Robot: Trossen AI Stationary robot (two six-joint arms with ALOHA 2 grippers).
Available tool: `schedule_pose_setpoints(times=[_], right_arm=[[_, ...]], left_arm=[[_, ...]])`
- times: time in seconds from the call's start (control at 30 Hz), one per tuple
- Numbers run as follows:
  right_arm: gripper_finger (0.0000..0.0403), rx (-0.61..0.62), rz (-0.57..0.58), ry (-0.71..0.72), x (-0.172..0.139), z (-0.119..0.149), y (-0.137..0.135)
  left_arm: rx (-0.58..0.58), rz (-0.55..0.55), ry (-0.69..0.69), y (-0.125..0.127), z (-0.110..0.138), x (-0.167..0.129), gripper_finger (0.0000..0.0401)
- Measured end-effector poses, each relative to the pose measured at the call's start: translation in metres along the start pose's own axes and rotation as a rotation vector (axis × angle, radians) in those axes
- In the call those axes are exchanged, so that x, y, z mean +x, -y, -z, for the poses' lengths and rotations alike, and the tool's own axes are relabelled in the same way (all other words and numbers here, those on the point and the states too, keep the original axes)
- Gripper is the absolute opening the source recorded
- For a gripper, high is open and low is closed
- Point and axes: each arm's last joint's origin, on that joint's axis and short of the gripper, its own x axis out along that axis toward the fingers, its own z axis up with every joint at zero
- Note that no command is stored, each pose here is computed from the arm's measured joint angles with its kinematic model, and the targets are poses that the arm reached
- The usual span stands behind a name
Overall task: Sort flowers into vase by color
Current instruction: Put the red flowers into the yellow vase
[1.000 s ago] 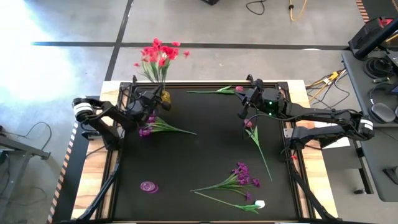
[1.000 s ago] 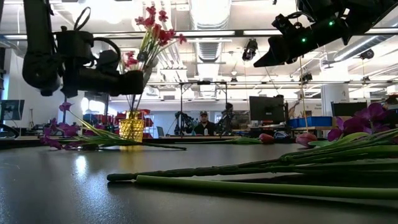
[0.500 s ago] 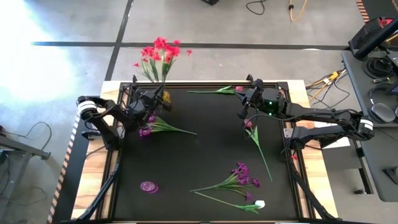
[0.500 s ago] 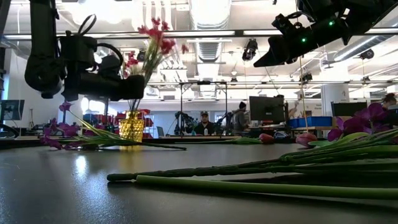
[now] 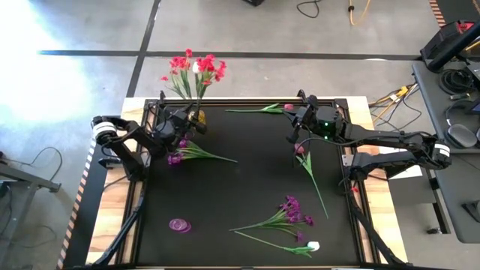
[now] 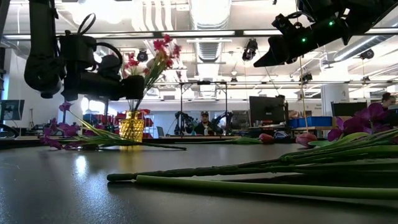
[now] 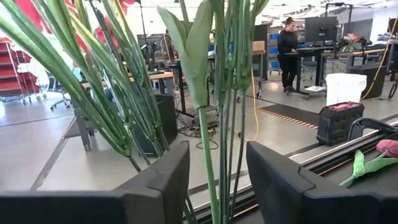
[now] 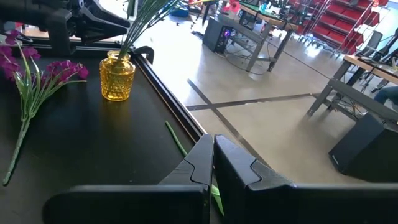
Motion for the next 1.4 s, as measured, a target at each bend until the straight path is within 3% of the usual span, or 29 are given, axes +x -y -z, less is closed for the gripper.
schedule_pose_setpoints(times=[0.4, 0.53, 0.87, 1.1, 1.23, 1.4], right_arm=[[0.0009, 0.000, 0.000, 0.000, 0.000, 0.000, 0.000], [0.0009, 0.001, 0.000, 0.001, 0.000, 0.000, 0.000], [0.0009, 0.002, 0.000, 0.002, 0.000, 0.000, 0.000], [0.0009, 0.000, -0.001, -0.001, 0.000, 0.000, 0.000], [0.0009, 0.000, -0.001, -0.001, 0.000, 0.000, 0.000], [0.0009, -0.001, -0.003, -0.001, 0.000, 0.000, 0.000]], left_arm=[[0.052, 0.044, 0.034, 0.007, -0.008, -0.007, 0.0139], [0.090, -0.017, 0.050, 0.013, -0.016, -0.004, 0.0139], [0.314, -0.150, -0.127, 0.054, -0.037, 0.035, 0.0139], [0.406, -0.240, -0.154, 0.069, -0.058, 0.046, 0.0137], [0.419, -0.277, -0.165, 0.070, -0.059, 0.045, 0.0113], [0.432, -0.306, -0.183, 0.070, -0.055, 0.038, 0.0029]])
